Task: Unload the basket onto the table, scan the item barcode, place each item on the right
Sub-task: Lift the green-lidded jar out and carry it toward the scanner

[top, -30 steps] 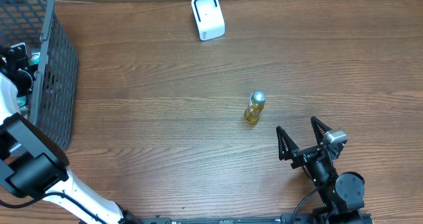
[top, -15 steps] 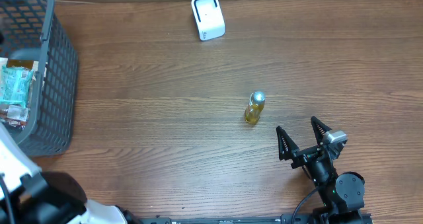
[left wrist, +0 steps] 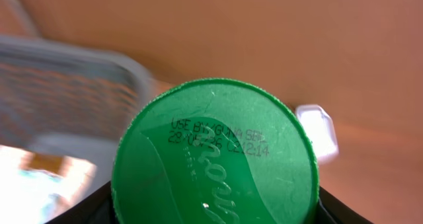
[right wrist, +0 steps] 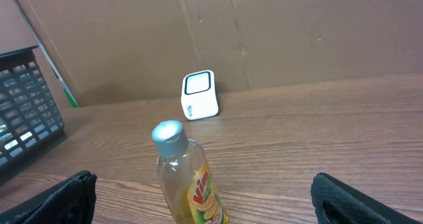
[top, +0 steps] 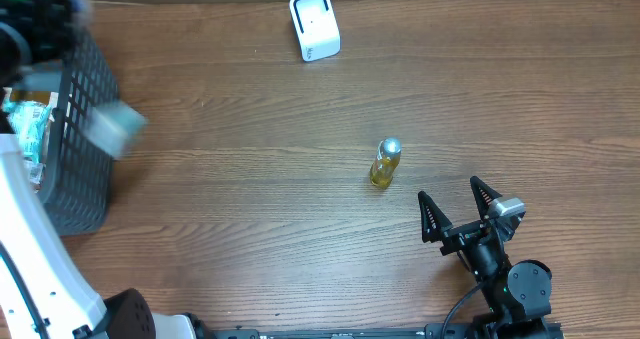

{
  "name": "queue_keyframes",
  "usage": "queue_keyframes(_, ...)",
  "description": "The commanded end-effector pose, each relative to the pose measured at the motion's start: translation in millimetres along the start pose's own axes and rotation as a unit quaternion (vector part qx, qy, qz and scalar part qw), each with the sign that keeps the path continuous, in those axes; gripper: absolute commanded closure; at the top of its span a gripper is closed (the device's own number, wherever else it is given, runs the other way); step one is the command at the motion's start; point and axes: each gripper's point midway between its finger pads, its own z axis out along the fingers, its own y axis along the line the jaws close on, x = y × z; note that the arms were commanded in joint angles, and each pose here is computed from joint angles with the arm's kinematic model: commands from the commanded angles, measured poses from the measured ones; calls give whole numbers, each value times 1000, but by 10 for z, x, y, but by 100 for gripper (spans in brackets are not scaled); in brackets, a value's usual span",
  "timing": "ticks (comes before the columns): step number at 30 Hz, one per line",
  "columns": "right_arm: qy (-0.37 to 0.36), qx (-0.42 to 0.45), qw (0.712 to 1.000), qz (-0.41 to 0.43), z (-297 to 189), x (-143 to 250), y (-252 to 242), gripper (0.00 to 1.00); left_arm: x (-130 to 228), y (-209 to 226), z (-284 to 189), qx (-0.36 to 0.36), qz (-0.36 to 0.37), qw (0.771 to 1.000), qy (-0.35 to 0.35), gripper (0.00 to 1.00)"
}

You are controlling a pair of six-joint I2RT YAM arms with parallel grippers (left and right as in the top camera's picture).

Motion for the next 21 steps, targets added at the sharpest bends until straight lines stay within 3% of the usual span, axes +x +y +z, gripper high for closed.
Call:
queue_keyframes(1,0,1,1000,-4,4,27,-3,0,188,-692,-83,73,22,996,35,48)
queue_keyframes(9,0,0,1000,-4,4,26,-2,0,923,-1628,219,92,99,979,154,49)
queue_keyframes(16,0,1,1000,-4,4,26,-3,0,1542,-2187,517,115,88,956,255,45)
queue_keyframes(21,0,1,1000,-4,4,27,-3,0,2085,-2334,894,45,72,942,325,44)
